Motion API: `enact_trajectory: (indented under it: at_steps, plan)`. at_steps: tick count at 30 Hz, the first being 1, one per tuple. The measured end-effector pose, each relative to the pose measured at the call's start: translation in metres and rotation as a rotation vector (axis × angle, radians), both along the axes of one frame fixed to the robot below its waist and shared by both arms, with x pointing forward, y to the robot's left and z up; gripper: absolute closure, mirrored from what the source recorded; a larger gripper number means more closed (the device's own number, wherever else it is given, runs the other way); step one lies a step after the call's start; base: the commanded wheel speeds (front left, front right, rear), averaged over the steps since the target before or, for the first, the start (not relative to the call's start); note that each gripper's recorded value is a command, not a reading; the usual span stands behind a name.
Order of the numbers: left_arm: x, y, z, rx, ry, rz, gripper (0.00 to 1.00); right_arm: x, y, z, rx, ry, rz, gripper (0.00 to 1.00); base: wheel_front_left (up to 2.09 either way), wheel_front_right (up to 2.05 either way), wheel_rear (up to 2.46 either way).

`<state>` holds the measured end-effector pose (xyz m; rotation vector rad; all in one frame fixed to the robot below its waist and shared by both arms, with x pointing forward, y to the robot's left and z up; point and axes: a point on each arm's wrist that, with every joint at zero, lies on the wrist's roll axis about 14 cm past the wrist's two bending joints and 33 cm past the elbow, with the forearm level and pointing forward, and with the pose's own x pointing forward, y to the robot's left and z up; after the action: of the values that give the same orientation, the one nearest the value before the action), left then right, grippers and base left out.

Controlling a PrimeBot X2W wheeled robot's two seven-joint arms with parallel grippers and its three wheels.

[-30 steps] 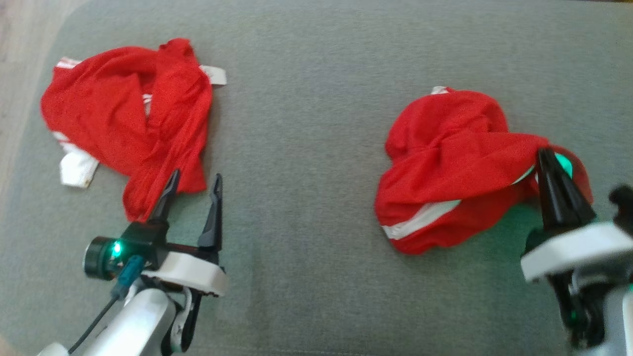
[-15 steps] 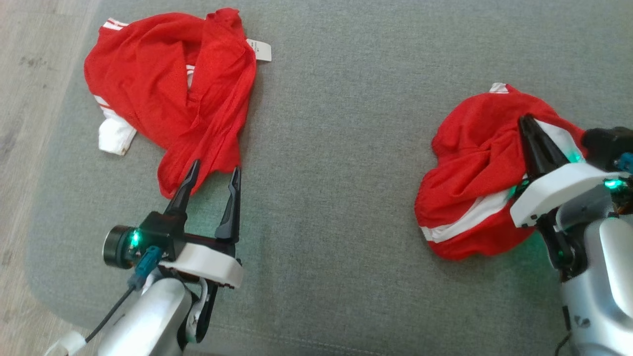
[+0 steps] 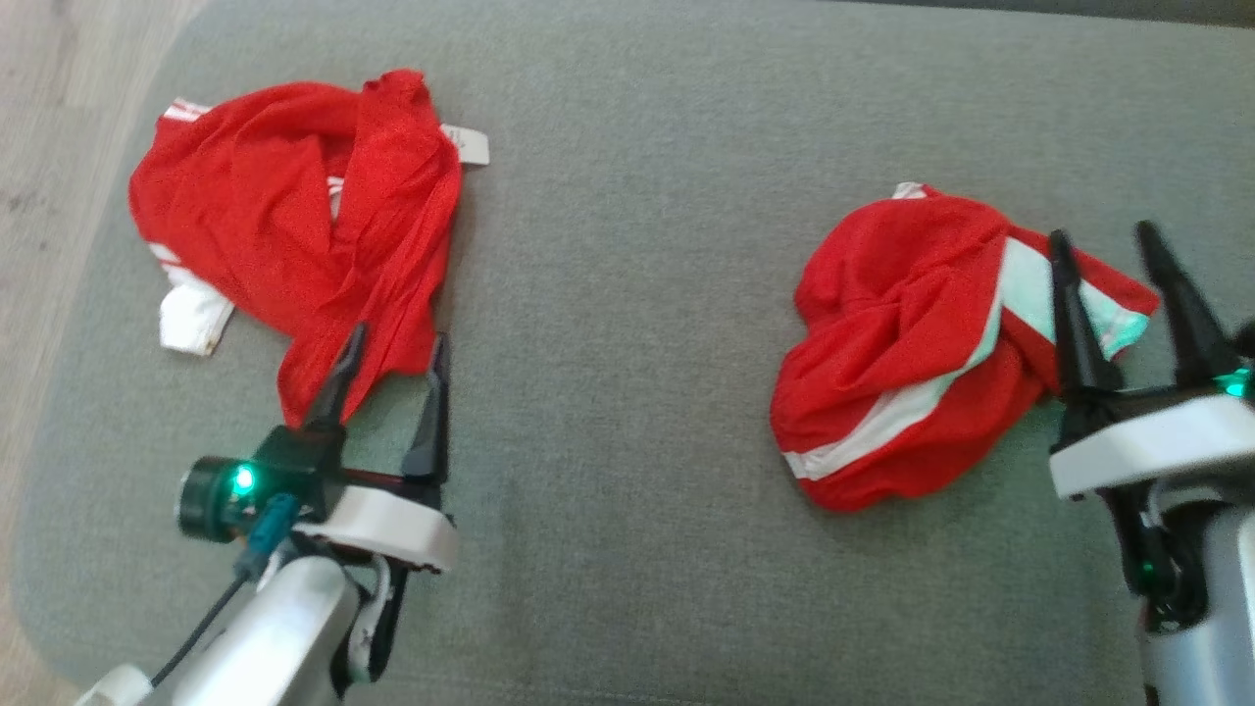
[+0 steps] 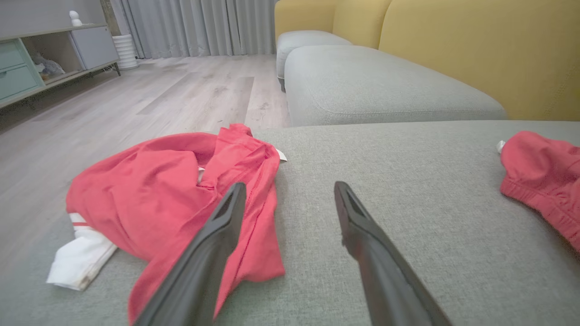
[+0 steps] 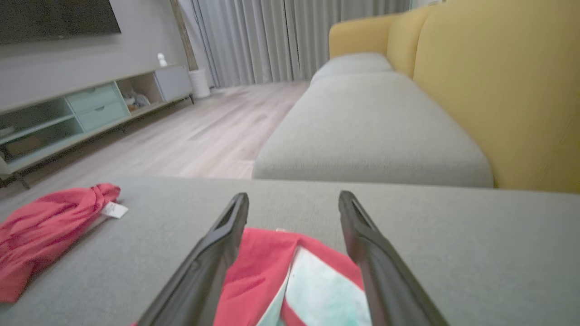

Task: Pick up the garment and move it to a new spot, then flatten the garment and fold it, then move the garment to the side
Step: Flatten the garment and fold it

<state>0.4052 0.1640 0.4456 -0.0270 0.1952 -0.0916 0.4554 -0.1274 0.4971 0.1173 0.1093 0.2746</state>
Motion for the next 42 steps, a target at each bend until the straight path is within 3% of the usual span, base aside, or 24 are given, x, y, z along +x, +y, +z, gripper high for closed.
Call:
enact_trajectory:
  at_steps: [5,13,27,31,36,42]
  plan:
    - [-0.004,0.009,0.010,0.022,-0.027,0.023,0.00,-0.020,-0.011,0.033,0.015,-0.094,-0.061,0.00,0.00,0.00,0.00]
    - [-0.015,0.008,0.016,0.036,-0.029,0.015,0.00,-0.065,-0.021,0.011,0.034,0.005,-0.107,0.00,0.00,0.00,0.00]
    - [-0.018,-0.005,0.023,0.023,-0.021,-0.028,0.00,-0.070,-0.025,0.015,0.052,-0.004,-0.121,0.00,0.00,0.00,0.00]
    - [-0.017,-0.045,0.025,-0.034,-0.001,-0.149,0.00,-0.067,-0.025,0.012,0.048,0.007,-0.121,0.00,0.00,0.00,0.00]
    - [-0.004,-0.127,0.044,-0.159,0.016,-0.360,0.00,-0.058,-0.025,0.009,0.037,0.013,-0.120,0.00,0.00,0.00,0.00]
    - [-0.016,-0.194,0.013,-0.212,0.212,-0.553,0.00,-0.048,-0.027,0.007,0.035,0.016,-0.128,0.00,0.00,0.00,0.00]
